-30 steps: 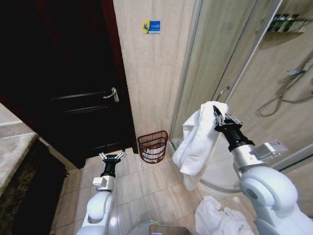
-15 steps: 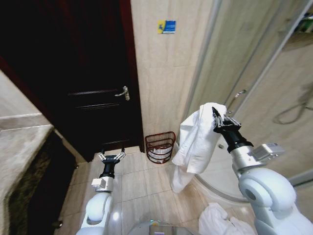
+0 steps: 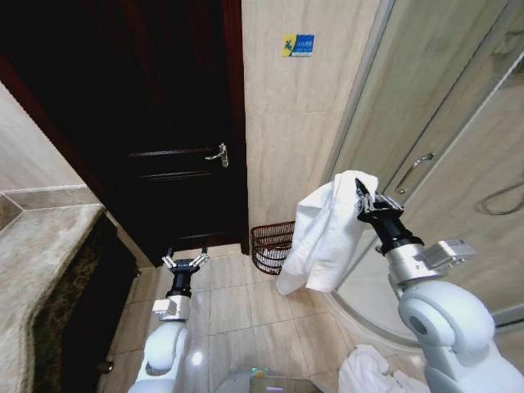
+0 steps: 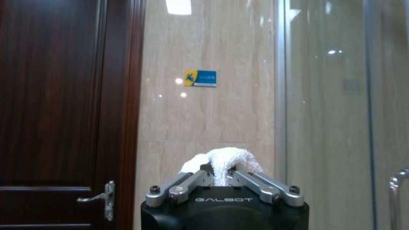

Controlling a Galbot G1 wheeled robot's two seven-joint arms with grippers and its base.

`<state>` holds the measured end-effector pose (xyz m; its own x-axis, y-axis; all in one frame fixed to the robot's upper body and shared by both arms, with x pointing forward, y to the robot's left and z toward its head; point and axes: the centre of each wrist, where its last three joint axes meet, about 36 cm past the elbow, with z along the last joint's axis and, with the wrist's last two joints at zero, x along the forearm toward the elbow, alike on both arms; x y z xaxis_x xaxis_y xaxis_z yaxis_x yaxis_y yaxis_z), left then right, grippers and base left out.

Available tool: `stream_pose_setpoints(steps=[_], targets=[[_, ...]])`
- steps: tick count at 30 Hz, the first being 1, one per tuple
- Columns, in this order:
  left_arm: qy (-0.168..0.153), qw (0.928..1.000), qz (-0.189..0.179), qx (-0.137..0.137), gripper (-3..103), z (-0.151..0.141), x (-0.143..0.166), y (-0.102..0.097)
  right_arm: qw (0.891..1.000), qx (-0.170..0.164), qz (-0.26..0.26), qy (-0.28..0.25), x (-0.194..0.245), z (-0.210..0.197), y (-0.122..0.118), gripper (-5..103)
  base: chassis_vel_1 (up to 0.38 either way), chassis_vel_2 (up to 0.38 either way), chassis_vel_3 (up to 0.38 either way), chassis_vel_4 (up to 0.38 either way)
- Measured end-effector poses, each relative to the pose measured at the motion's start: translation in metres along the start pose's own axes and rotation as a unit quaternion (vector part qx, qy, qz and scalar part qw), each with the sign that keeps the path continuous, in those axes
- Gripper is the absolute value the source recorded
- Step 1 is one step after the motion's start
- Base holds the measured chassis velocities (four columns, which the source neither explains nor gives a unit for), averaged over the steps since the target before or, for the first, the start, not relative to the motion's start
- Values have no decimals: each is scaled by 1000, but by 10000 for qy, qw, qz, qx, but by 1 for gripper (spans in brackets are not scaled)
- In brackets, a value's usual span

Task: Discard the used towel into the hamper.

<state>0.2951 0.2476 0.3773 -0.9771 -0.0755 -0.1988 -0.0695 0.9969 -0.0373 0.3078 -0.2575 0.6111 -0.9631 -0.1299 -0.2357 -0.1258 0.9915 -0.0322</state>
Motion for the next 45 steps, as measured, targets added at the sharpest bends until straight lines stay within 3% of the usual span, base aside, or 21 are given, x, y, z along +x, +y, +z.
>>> stream_pose_setpoints(steps=[45], targets=[[28, 10000, -1, 59, 100, 1, -1, -5, 9999, -119, -63, -91, 4, 6, 2, 5, 8, 13, -8, -11]])
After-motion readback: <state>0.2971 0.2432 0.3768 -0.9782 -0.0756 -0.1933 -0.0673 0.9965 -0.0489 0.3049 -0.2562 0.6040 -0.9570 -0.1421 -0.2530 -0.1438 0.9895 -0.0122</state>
